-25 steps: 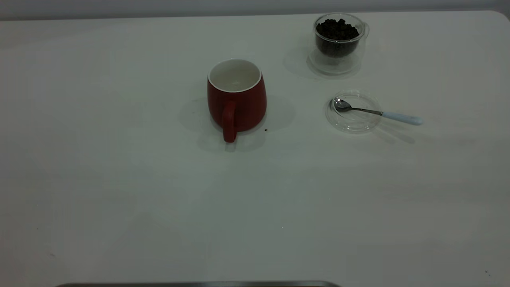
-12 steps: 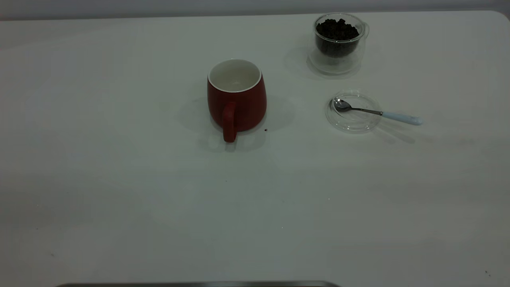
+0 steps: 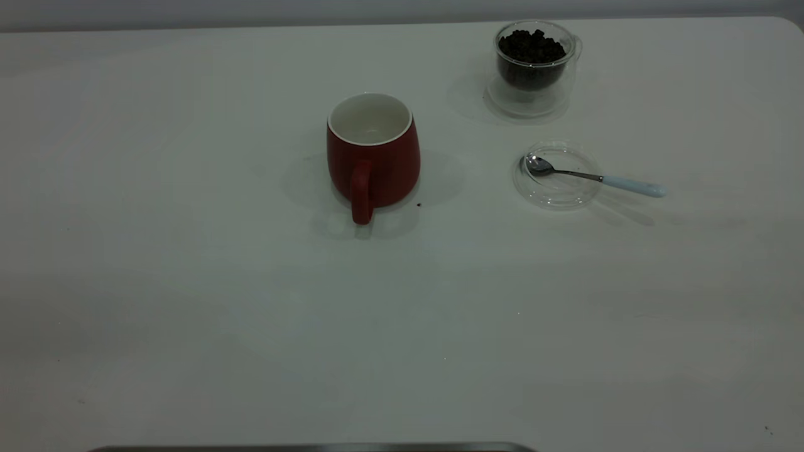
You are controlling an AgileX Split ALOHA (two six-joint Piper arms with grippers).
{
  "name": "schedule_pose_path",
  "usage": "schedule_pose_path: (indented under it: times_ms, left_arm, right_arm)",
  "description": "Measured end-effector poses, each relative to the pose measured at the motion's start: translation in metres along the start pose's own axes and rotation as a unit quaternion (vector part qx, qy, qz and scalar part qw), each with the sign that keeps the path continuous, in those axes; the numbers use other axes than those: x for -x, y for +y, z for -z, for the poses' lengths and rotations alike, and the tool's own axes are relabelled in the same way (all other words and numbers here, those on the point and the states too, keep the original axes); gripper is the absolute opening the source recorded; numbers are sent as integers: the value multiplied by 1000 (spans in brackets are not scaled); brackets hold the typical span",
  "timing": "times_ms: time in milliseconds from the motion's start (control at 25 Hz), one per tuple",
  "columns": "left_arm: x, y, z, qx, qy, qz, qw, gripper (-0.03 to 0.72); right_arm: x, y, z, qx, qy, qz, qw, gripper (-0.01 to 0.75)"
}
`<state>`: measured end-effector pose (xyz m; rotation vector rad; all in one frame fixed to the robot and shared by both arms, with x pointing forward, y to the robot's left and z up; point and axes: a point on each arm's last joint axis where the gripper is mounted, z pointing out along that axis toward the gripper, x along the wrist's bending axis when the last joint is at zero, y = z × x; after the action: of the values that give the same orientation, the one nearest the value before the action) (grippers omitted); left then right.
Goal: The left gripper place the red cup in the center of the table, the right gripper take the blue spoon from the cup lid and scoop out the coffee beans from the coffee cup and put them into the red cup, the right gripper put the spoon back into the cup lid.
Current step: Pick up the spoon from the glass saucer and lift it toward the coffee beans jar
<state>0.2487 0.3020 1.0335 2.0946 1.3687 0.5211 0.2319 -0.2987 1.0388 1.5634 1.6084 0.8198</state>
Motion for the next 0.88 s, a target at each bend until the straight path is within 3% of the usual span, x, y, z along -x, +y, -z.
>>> schedule_pose_path:
  times_ms: [160, 520, 880]
  left_arm:
    - [0, -1, 1, 6, 3, -4, 1000, 586]
    - [2, -16, 13, 67, 113, 110, 985, 586]
    - [7, -20, 17, 86, 171, 164, 968, 586]
  right_arm:
    - [0, 0, 0, 0, 0, 0, 1000, 448]
    - [0, 0, 0, 0, 0, 0, 1000, 448]
    - [0, 0, 0, 0, 0, 0, 1000, 448]
